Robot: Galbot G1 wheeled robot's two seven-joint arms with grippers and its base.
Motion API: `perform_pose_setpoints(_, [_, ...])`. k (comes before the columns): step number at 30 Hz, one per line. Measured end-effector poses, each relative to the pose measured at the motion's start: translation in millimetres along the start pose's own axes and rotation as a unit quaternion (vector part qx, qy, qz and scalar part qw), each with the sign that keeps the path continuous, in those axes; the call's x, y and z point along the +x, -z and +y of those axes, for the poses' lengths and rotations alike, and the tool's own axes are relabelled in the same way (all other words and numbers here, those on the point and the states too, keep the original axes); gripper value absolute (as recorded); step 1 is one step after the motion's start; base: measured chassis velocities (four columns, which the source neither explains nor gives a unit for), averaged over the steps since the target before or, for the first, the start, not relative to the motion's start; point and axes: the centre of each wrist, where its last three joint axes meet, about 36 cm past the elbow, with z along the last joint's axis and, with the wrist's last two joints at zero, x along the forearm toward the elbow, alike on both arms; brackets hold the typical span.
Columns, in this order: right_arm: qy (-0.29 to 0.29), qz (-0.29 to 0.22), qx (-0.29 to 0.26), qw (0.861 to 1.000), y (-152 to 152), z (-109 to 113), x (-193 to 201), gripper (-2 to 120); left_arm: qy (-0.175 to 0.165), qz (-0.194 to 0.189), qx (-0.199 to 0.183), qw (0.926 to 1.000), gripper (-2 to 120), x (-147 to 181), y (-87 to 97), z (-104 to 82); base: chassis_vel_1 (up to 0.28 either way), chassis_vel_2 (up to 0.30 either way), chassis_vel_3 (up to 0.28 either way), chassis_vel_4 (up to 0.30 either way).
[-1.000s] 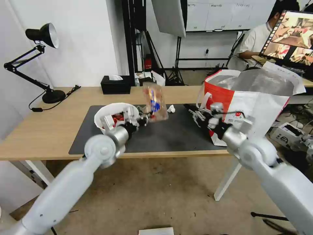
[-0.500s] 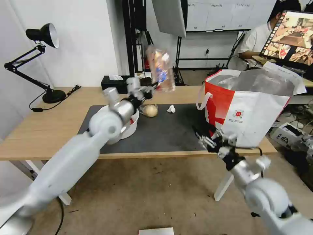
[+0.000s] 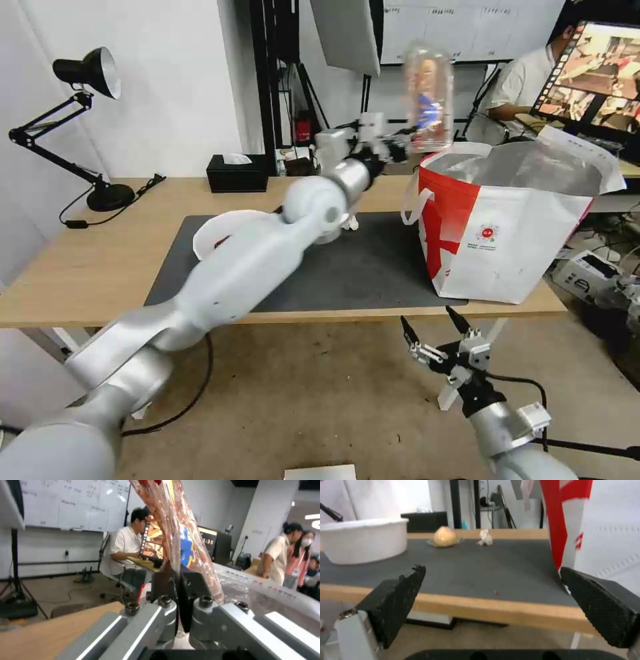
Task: Pick up the trash from the table and place it into the takeout bag.
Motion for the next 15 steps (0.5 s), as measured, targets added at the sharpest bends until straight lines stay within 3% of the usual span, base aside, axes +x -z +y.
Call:
perform_pose_setpoints(8, [0.000,0.008,0.002,1.000,-4.8,1.6,3.9,100,-0.011,0.019,-0.085,0.9962,0,-35.1,-16.6,-17.8,0.000,0.000,0.000,0.000])
perform_pose_setpoints(12, [0.001,0.009,0.004,1.000,-5.5,-0.1,3.1,100,-0.016,0.021,-0.104,0.9942,0,-43.1,-20.7,-21.8,0.000,0.000,0.000,0.000])
perform_pose_setpoints(15, [0.003,0.010,0.006,1.000,-5.9,-1.2,2.6,100,-0.030,0.027,-0.146,0.9884,0,-51.5,-25.3,-18.5,0.000,0.000,0.000,0.000])
